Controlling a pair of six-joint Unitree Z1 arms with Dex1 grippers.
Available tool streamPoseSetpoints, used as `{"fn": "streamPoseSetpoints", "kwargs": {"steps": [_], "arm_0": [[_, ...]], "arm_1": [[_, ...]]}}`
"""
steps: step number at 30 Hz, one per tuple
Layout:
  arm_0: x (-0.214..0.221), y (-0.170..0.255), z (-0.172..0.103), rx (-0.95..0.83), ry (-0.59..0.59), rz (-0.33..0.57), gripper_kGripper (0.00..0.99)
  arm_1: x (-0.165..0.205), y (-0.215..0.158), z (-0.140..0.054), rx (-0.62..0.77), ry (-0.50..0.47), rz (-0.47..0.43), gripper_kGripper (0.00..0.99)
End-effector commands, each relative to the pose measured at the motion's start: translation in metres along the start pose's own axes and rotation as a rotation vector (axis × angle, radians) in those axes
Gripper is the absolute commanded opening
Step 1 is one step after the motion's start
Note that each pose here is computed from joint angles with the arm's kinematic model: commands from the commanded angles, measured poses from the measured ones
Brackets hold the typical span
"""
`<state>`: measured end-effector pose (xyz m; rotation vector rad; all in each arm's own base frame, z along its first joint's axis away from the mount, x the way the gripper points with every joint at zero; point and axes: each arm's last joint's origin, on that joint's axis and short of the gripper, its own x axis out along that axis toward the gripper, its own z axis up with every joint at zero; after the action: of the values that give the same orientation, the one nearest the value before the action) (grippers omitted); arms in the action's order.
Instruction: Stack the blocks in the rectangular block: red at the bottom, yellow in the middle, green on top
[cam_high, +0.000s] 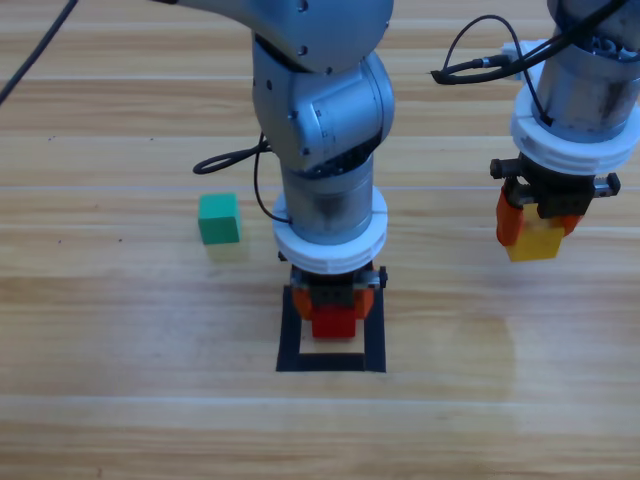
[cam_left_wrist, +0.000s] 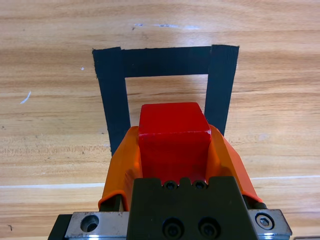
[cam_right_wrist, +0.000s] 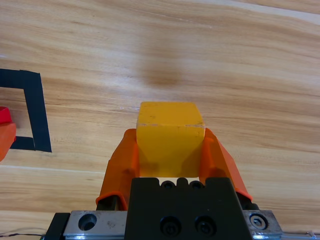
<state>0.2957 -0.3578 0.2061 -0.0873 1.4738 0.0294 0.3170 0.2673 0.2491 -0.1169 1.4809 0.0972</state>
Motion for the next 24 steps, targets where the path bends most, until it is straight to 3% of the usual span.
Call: {"fn": "streamPoseSetpoints", "kwargs": {"steps": [1,24], "arm_0": [[0.027,-0.008,-0.008,0.035,0.045,0.048,0.018],[0.045,-0.012,-0.006,0.051,0.06,0.065,0.02]], "arm_1": [[-0.025,-0.005,-0.013,-0.021,-0.058,0.025,0.275],[-0.026,-0.005,-0.014,-0.024,-0.066,0.022,0.275]]}}
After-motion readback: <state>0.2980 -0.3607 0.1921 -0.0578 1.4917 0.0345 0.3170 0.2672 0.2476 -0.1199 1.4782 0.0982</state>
